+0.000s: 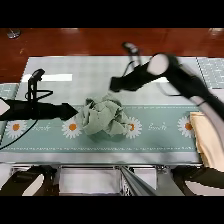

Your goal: Fold the shirts.

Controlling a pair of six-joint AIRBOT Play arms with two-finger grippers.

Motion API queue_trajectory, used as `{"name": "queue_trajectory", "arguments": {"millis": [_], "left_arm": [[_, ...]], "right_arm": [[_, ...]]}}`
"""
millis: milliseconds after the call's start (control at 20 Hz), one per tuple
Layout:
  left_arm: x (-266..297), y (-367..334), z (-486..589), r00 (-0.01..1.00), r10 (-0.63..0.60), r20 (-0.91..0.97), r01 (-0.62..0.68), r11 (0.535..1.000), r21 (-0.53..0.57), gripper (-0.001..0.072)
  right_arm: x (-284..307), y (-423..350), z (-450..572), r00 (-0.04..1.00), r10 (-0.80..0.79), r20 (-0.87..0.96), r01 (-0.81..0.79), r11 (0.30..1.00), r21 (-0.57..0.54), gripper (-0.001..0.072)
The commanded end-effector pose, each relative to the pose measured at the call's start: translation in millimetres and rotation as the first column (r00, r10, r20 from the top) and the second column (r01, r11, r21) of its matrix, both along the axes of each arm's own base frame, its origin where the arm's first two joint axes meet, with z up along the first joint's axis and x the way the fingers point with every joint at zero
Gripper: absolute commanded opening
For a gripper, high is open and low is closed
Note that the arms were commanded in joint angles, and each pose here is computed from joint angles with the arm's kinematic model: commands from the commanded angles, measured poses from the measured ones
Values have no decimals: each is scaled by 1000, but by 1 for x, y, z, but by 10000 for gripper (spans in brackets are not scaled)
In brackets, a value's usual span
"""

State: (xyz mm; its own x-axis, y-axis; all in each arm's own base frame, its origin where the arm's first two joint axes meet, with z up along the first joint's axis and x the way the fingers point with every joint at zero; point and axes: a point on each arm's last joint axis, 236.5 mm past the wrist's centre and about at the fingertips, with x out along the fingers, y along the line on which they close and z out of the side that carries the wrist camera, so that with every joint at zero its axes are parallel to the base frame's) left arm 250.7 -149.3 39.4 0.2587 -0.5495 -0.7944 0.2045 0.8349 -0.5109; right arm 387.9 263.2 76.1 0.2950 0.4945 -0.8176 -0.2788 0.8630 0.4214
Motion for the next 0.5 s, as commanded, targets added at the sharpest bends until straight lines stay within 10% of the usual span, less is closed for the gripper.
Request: {"name": "queue_trajectory", "arguments": {"millis": [0, 250, 450], "left_arm": [[-48, -9, -50, 975, -13, -222, 11, 1000, -11, 698], [-27, -21, -96, 963, 193, -188, -216, 970, -113, 698], [-3, -57, -92, 990, 121, -76, -136, 962, -236, 698]], "right_arm": [[-8, -179, 12, 961, -273, 37, 274, 931, -242, 615], [-114, -195, -90, 843, -514, -157, 519, 855, -11, 613], [-149, -133, -119, 851, -436, -294, 488, 862, 136, 613]]}}
